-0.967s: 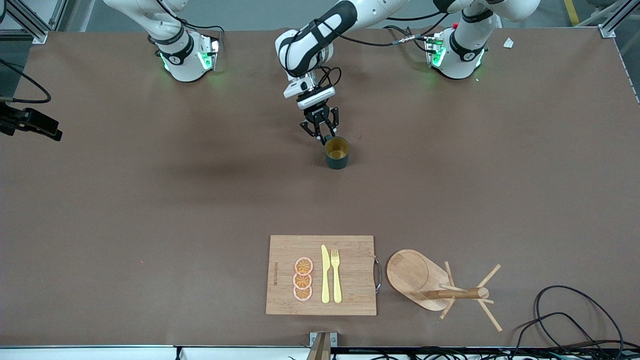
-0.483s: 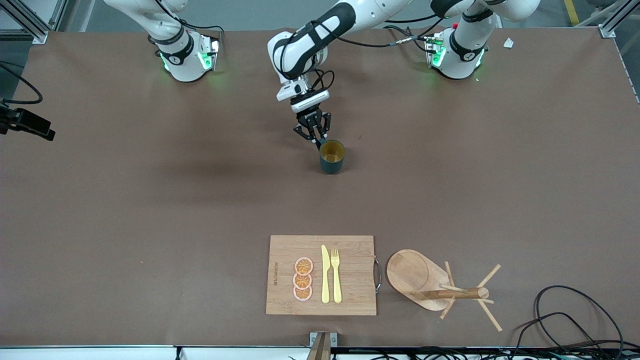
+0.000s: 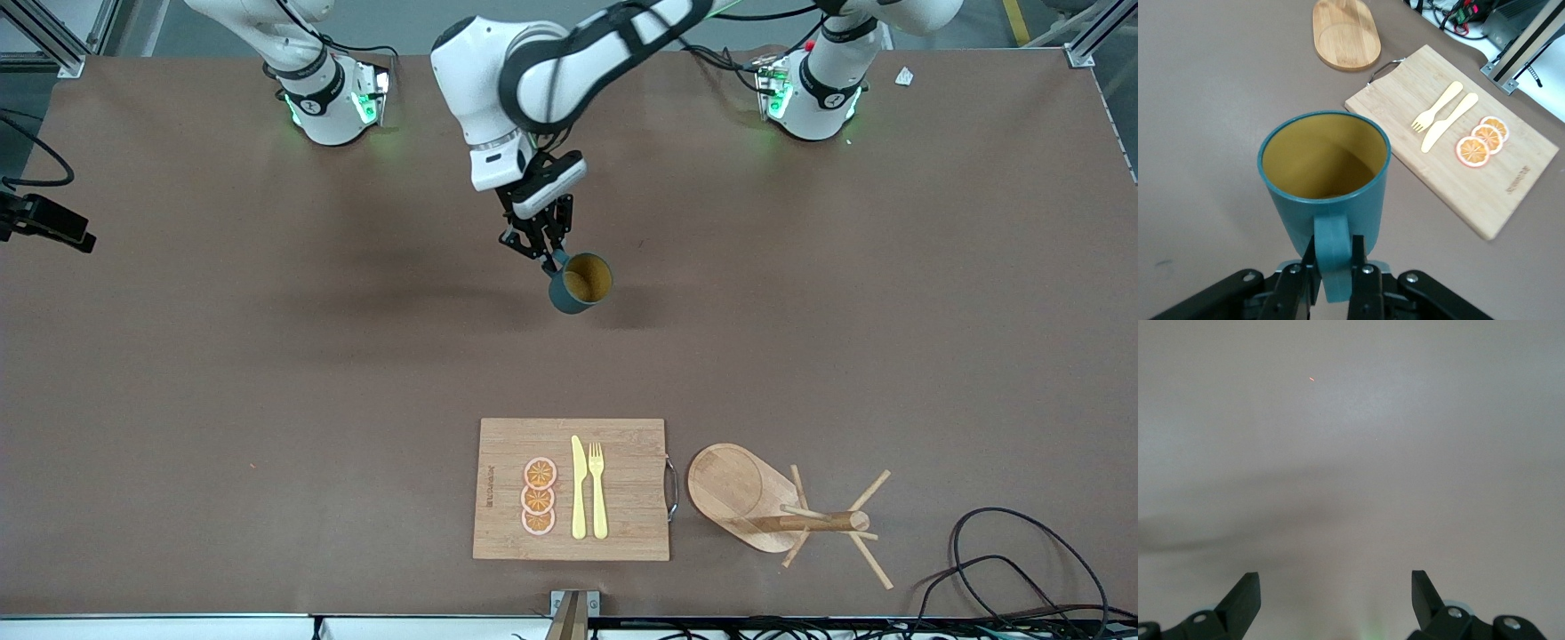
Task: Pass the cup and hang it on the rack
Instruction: 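Lift the teal mug with the left gripper toward the wooden rack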
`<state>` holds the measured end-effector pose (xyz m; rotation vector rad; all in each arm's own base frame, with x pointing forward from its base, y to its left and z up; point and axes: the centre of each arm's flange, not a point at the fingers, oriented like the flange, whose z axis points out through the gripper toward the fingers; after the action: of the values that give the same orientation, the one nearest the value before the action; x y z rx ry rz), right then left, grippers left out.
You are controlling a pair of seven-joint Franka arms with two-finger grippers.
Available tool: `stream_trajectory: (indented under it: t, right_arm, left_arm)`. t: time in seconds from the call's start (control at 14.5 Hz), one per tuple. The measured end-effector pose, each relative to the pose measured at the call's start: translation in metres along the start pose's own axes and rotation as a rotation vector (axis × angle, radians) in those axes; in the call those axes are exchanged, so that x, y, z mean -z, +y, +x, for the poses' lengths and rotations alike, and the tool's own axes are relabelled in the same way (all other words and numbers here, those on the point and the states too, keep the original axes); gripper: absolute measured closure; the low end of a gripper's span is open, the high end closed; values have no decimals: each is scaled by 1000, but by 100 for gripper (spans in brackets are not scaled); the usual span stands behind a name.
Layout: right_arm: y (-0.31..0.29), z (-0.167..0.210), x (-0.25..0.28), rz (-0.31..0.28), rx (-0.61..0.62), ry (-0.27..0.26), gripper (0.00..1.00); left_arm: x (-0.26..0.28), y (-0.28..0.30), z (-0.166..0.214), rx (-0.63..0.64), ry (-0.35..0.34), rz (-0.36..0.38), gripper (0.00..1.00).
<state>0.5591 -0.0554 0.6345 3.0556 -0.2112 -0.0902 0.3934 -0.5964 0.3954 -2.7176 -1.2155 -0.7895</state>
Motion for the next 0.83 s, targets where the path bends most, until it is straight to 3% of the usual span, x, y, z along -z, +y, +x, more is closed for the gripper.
stream_trajectory:
  t: [0.35, 0.55, 0.83]
  right_arm:
    - [-5, 0, 1, 15, 8, 3, 0]
    - [-11, -1, 0, 70, 14, -6, 0]
    - [-12, 0, -2, 77, 15, -10, 0]
  left_arm:
    - [11, 32, 151, 218, -320, -25, 79]
    - [-12, 38, 238, 359, -490, -52, 79]
    - [-47, 29, 341, 543, -701, -108, 79]
